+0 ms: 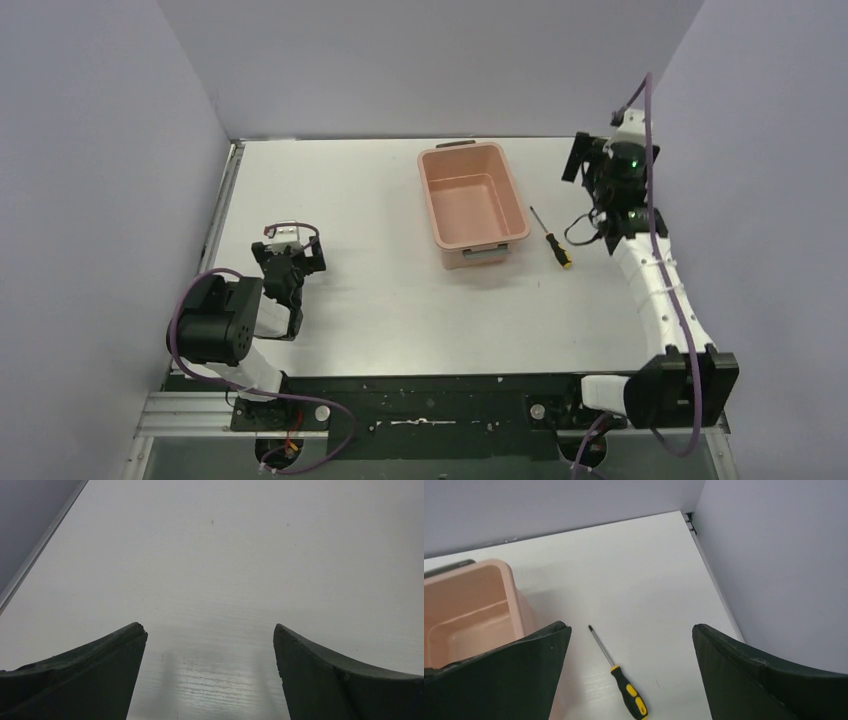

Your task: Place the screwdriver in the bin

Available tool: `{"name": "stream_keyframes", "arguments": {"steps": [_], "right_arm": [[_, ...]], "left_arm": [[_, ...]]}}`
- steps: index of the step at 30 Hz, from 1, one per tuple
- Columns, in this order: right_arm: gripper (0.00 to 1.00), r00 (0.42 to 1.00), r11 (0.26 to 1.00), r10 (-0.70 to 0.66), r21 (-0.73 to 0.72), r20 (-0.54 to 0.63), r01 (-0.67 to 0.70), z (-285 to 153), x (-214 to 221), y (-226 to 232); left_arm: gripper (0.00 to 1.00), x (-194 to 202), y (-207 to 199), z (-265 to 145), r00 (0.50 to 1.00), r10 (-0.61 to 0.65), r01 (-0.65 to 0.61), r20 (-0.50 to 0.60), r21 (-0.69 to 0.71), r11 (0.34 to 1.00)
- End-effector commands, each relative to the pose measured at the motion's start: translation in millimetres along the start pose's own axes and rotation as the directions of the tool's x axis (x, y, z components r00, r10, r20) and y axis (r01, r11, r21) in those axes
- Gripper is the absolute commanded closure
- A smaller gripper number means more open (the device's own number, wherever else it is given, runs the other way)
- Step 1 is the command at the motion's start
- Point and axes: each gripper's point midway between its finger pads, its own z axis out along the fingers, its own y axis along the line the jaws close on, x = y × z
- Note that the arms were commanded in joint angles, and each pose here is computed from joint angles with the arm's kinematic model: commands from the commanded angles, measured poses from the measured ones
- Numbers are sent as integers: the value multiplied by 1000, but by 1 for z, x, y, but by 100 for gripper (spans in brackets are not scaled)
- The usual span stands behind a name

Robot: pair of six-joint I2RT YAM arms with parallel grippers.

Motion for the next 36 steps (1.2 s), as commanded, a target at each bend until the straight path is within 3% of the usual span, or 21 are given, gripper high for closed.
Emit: {"name": "stream_keyframes", "arguments": {"steps": [1, 6, 11, 13, 18, 21, 23, 24, 28, 33, 36], "right_arm": [[0, 956, 987, -89, -150, -279, 48, 21, 13, 6], [3, 856, 958, -188, -283, -482, 51, 53, 43, 21], [12, 715, 938, -269, -343, -645, 44, 77, 126, 26], [13, 669, 940, -283, -338, -687, 51, 80, 157, 23], [19, 617, 943, -310, -315, -724, 105, 88, 213, 17], [29, 565, 939, -339, -313, -753, 146, 90, 240, 12], [43, 528, 935, -352, -316, -773, 160, 88, 253, 10], [56, 512, 935, -354, -315, -782, 165, 87, 258, 9], [100, 512, 937, -350, -307, -784, 169, 81, 250, 9], [100, 606, 955, -292, -254, -739, 150, 84, 179, 14], [100, 619, 978, -206, -140, -758, 153, 76, 139, 5]], "left_arm": [[3, -15, -2, 3, 999, -5, 5, 47, 14, 1000], [3, -14, -2, 3, 999, -6, 5, 46, 13, 1000], [3, -15, -2, 3, 999, -6, 5, 47, 14, 1000], [3, -14, -2, 3, 999, -5, 5, 46, 13, 1000], [3, -15, -2, 3, 999, -6, 5, 47, 14, 1000], [3, -14, -2, 3, 999, -7, 6, 47, 13, 1000], [3, -14, -2, 3, 999, -6, 5, 46, 13, 1000], [3, -14, -2, 3, 999, -6, 6, 46, 14, 1000], [3, -14, -2, 3, 999, -6, 6, 47, 14, 1000], [3, -14, -2, 3, 999, -5, 4, 46, 14, 1000], [3, -15, -2, 3, 999, -6, 5, 47, 14, 1000]]}}
